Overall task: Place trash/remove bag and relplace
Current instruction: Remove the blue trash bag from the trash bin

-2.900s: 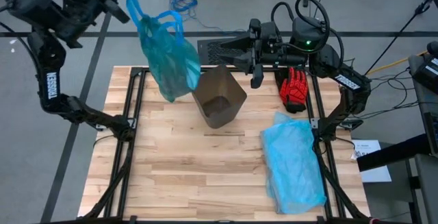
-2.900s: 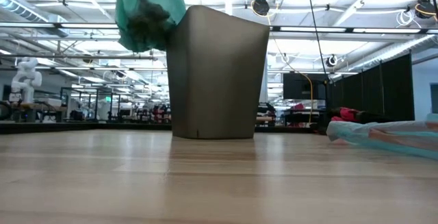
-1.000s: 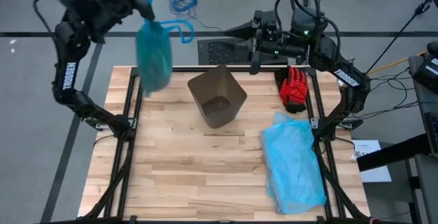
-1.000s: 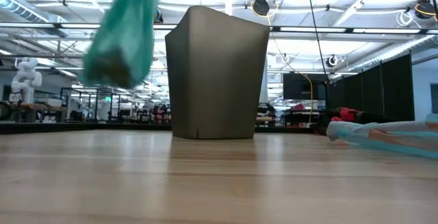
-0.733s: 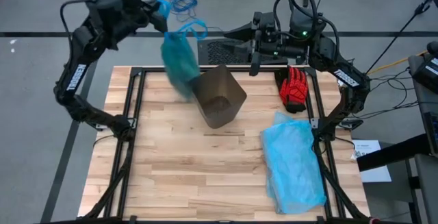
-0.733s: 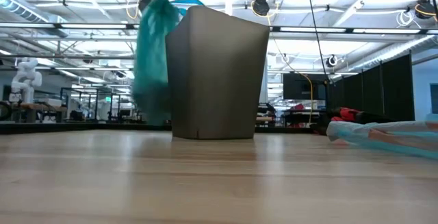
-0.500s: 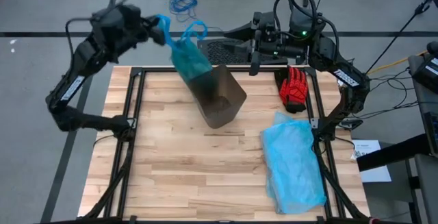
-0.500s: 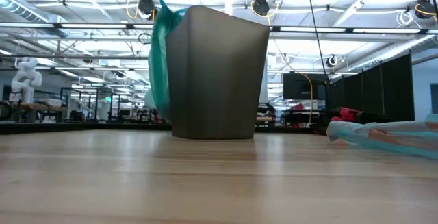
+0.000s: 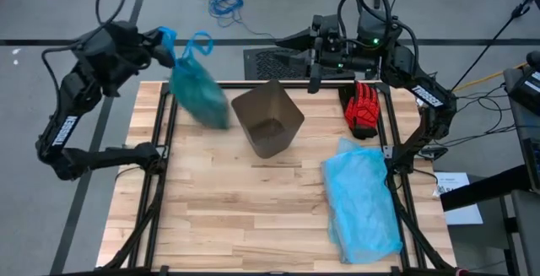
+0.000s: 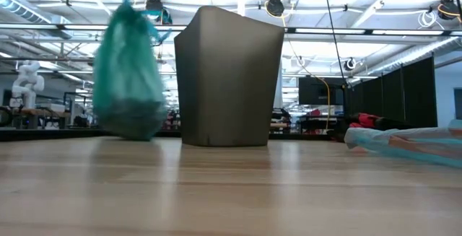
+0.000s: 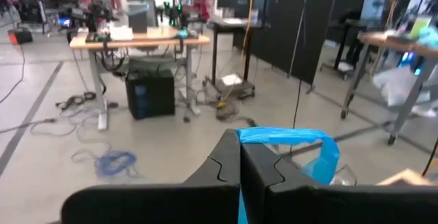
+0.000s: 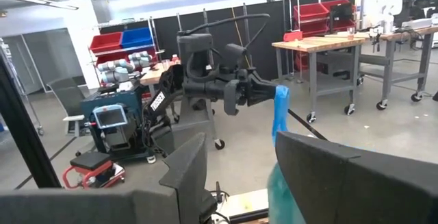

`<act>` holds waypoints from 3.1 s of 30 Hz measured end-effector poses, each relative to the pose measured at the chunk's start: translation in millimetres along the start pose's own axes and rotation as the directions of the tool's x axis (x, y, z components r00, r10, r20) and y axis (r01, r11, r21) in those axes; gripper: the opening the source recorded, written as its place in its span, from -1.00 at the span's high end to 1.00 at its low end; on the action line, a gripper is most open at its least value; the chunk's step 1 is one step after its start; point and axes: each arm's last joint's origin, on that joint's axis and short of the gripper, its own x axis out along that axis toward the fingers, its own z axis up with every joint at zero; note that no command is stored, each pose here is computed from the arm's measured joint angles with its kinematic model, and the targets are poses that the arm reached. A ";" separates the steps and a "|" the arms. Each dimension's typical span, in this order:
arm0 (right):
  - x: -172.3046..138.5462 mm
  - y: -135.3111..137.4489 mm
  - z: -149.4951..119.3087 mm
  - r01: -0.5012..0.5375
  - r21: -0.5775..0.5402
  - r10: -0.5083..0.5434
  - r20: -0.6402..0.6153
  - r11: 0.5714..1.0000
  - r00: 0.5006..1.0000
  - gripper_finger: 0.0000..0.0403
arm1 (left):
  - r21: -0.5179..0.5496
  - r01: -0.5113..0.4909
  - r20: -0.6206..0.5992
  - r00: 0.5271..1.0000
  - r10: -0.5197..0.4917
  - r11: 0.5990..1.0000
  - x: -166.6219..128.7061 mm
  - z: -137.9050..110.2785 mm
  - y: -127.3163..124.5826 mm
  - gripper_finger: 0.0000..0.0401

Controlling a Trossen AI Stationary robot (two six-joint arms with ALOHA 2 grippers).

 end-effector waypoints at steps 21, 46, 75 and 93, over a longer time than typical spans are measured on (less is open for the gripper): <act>11.1 -2.4 -10.7 0.006 -0.001 -0.006 -0.053 1.000 0.999 0.17 | -0.058 0.167 -0.053 0.984 -0.170 0.984 43.2 -72.5 -14.6 1.00; 11.3 -0.6 -12.0 0.008 -0.021 -0.009 -0.062 1.000 0.998 0.10 | -0.195 0.179 -0.225 0.949 -0.222 0.964 45.4 -125.9 -13.2 0.55; 11.3 -2.1 -10.8 0.059 -0.021 -0.059 -0.044 0.998 0.997 -0.24 | -0.209 0.229 -0.103 0.962 -0.254 0.951 11.2 -52.9 -7.5 0.15; 11.2 -2.2 -12.4 0.055 0.006 -0.055 -0.061 0.998 0.997 -0.24 | -0.153 0.188 -0.303 0.926 -0.227 0.970 -15.1 -63.2 3.1 0.15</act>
